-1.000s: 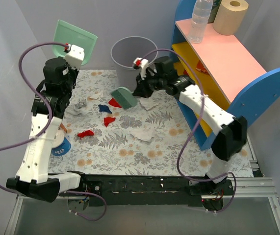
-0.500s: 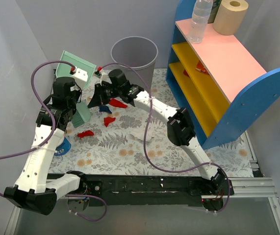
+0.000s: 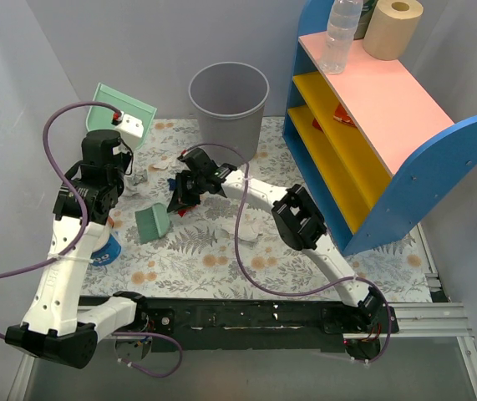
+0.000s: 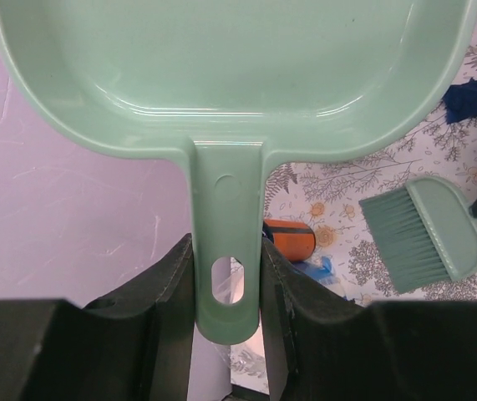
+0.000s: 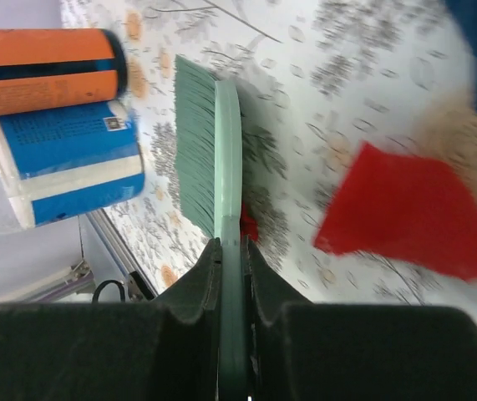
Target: Sweep away the paper scraps from the table
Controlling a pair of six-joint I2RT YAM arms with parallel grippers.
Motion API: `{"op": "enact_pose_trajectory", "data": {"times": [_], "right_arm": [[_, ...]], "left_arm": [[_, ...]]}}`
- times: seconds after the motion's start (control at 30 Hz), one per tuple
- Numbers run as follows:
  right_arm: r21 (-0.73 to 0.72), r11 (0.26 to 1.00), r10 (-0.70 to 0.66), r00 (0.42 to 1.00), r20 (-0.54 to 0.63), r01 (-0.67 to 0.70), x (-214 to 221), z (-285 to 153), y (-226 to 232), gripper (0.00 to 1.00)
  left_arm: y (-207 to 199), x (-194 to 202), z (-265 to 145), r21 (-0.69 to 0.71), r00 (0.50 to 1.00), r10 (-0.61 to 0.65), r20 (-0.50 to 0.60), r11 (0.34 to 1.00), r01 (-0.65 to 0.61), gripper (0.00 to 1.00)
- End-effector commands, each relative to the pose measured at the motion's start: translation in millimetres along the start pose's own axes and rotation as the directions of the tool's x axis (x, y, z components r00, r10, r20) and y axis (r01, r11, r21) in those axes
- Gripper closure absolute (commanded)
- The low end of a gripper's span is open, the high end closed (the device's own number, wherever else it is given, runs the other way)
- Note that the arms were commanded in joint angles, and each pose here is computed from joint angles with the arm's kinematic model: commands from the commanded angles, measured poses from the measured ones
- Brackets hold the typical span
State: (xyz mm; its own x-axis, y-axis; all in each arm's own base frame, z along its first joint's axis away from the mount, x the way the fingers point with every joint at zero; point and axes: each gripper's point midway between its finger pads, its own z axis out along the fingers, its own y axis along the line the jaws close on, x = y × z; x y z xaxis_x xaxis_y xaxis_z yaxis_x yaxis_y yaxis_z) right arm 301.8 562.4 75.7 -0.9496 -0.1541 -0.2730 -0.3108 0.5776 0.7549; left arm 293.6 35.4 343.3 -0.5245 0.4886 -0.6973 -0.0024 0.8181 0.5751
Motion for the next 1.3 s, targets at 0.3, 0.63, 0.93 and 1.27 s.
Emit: {"op": "enact_pose_trajectory", "data": {"times": [0.3,0.63,0.93,1.27], "right_arm": [[0.370,0.915,-0.169,0.986,-0.007,0.160,11,-157,-117,0.99],[-0.394,0.714,-0.570,0.808,0.152,0.578,-10,-183,56,0.99],[-0.158,0.669,-0.635,0.669,0.387,0.727,-111,-105,86,0.99],[0.009,0.698,-0.512,0.490,0.705,0.716,-181,-70,88,0.99]], "left_arm": [[-15,-16,19,-0.007,0.981,-0.035,0.190,0.999,0.037,1.00],[-6,-17,4,-0.002,0.977,-0.058,0.205,0.998,0.060,1.00],[2,-12,-6,-0.004,0.988,-0.046,0.147,0.999,0.047,1.00],[19,2,-24,-0.035,0.998,0.012,0.056,0.999,-0.010,1.00]]}}
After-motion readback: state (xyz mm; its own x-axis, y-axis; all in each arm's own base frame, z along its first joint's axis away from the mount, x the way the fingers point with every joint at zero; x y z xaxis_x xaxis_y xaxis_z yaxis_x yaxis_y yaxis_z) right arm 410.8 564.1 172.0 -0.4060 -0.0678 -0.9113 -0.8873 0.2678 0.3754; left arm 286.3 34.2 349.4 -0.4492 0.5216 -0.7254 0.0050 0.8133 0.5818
